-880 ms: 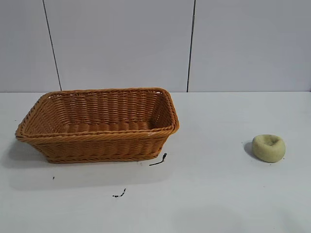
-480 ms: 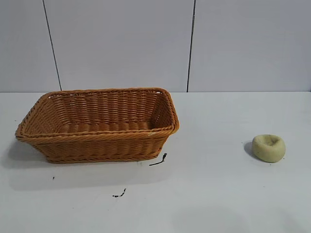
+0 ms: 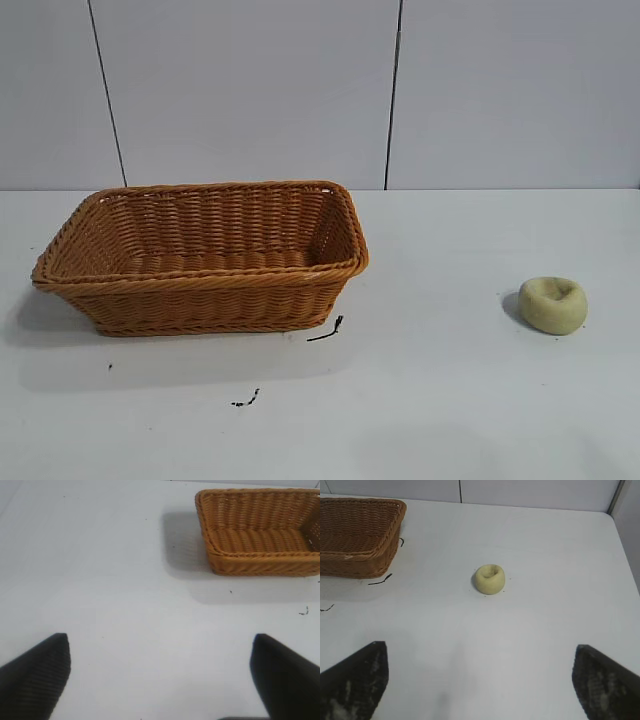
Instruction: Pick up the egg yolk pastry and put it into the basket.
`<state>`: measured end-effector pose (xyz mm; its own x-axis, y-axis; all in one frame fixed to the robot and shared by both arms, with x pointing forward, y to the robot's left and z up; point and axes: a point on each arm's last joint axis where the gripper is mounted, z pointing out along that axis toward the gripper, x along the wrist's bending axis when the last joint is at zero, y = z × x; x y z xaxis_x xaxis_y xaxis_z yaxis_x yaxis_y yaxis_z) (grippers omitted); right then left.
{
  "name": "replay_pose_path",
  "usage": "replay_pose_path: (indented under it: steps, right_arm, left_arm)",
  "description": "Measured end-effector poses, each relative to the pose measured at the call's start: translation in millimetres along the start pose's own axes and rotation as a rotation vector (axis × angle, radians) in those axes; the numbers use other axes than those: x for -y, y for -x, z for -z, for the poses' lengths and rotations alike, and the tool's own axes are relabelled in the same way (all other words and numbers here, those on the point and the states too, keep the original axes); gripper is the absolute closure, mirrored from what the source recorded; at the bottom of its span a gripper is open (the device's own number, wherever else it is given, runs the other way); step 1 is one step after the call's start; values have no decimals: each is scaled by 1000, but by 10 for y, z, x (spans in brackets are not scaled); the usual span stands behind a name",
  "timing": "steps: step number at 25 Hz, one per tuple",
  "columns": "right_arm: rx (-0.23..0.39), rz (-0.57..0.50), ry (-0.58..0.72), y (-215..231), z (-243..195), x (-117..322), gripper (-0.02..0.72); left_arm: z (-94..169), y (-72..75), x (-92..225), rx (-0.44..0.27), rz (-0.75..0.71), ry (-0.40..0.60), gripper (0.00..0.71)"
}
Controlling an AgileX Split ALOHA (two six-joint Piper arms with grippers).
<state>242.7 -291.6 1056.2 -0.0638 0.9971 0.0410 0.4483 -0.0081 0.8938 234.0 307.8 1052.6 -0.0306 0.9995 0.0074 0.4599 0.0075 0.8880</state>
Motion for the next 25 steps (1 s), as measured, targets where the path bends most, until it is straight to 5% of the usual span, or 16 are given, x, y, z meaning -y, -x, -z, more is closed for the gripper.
replay_pose_path:
  steps: [9, 25]
  right_arm:
    - [10, -27, -243, 52, -642, -584, 10]
    - [23, -61, -622, 221, -2818, -1264, 10]
  left_arm:
    - [0, 0, 0, 0, 0, 0, 14]
    - [0, 0, 0, 0, 0, 0, 14]
